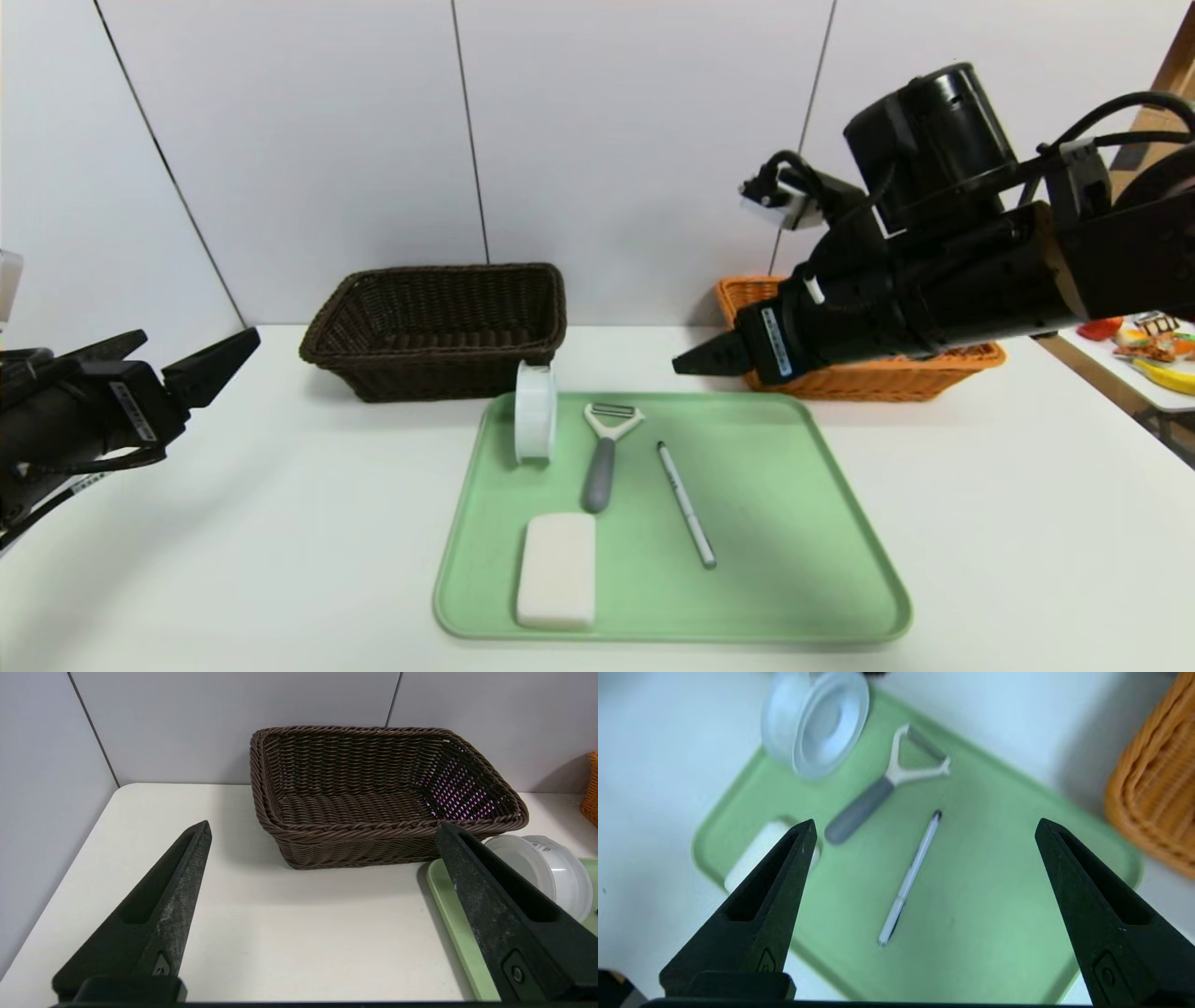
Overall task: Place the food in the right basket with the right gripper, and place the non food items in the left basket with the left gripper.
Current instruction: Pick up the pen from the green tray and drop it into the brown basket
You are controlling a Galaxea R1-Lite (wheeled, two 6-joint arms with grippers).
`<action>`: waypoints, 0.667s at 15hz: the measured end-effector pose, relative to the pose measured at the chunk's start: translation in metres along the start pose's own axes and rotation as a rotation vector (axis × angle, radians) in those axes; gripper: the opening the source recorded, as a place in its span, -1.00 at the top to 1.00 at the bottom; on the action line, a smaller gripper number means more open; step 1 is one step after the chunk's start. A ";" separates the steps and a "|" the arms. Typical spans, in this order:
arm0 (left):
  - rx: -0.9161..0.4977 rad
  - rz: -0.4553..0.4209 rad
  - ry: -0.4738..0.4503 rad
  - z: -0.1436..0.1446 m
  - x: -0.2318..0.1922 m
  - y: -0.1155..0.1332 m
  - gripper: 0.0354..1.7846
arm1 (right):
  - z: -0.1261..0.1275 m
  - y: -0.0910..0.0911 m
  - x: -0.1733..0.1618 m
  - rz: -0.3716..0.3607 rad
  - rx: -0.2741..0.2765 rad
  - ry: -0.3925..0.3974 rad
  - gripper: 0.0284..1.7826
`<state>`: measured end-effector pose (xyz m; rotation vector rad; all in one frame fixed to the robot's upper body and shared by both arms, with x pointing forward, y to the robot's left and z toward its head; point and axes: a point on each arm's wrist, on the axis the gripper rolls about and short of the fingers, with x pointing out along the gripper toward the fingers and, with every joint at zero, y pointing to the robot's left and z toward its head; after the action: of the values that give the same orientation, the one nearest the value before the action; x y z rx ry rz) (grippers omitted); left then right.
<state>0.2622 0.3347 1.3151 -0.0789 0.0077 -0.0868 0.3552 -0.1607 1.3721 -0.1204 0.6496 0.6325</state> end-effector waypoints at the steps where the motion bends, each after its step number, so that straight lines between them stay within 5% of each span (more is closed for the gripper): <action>1: 0.001 0.000 0.001 0.000 0.000 0.000 -0.89 | -0.010 0.004 0.004 0.008 -0.007 0.040 -0.83; 6: -0.001 0.000 0.010 -0.002 -0.001 0.000 -0.89 | -0.061 0.017 0.036 0.023 -0.048 0.253 -0.87; 10: -0.003 0.004 0.007 -0.002 -0.002 0.000 -0.89 | -0.078 0.023 0.066 -0.013 -0.077 0.283 -0.89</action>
<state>0.2604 0.3347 1.3126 -0.0813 0.0148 -0.0833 0.3412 -0.1310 1.2721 -0.2894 0.8968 0.6331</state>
